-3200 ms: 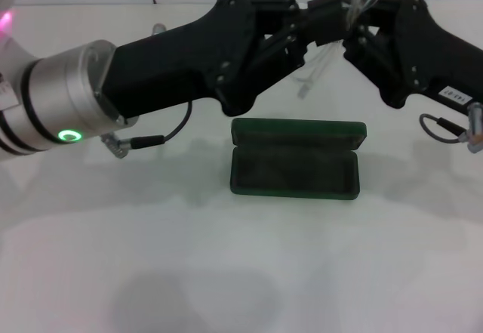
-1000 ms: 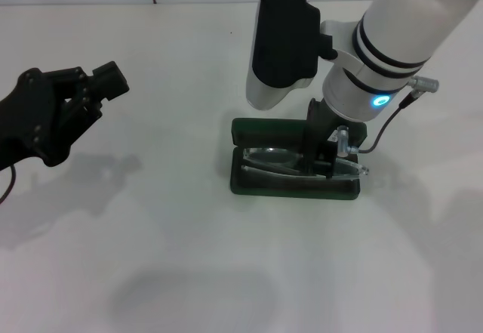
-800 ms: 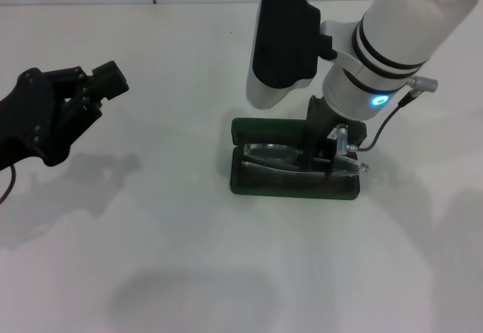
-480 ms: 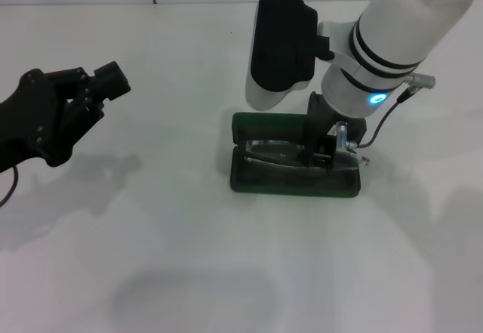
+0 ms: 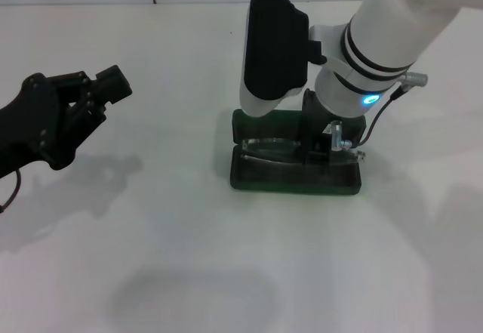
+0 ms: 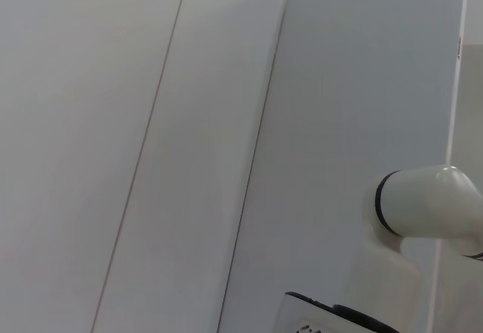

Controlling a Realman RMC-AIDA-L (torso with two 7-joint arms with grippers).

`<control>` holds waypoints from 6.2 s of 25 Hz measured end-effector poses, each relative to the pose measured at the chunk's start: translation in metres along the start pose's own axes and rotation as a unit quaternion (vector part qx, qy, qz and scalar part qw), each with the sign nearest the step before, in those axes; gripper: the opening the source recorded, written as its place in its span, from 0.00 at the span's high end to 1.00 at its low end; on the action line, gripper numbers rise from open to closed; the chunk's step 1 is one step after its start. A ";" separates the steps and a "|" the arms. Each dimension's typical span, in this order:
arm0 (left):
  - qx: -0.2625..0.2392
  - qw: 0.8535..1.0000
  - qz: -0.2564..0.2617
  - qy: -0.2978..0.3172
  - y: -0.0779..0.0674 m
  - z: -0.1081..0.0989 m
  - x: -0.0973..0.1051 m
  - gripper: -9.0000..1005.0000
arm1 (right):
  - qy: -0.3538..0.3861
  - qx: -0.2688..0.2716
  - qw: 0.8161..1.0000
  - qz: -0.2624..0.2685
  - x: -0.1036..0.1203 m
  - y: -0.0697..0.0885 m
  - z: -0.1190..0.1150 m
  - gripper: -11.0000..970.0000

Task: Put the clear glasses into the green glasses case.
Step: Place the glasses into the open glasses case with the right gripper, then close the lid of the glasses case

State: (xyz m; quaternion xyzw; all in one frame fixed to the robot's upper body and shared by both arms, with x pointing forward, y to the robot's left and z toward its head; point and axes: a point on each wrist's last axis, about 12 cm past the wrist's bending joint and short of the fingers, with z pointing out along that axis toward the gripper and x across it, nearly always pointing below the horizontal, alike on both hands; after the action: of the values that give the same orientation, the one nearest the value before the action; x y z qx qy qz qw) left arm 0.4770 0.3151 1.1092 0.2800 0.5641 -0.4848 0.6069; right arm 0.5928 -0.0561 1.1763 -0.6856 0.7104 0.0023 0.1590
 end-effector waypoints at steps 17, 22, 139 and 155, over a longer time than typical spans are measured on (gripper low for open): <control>-0.002 1.000 0.003 0.000 0.000 0.000 0.001 0.94 | -0.003 0.018 1.000 -0.011 -0.003 -0.002 0.000 0.82; -0.005 1.000 0.004 -0.001 0.001 0.000 0.002 0.94 | -0.001 0.023 1.000 -0.013 -0.003 -0.003 0.000 0.82; -0.024 0.999 -0.003 -0.029 -0.002 -0.012 0.001 0.94 | -0.024 0.039 0.999 -0.008 0.015 0.033 0.011 0.80; -0.027 0.999 -0.002 -0.030 -0.003 -0.013 0.003 0.94 | -0.036 0.017 0.999 -0.005 0.012 0.039 0.011 0.80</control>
State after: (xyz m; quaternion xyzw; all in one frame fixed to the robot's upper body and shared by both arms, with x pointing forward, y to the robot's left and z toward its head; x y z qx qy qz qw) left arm 0.4686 0.3251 1.1039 0.2475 0.5591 -0.4791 0.6298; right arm 0.5572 -0.0633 1.1549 -0.6857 0.7009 0.0145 0.1958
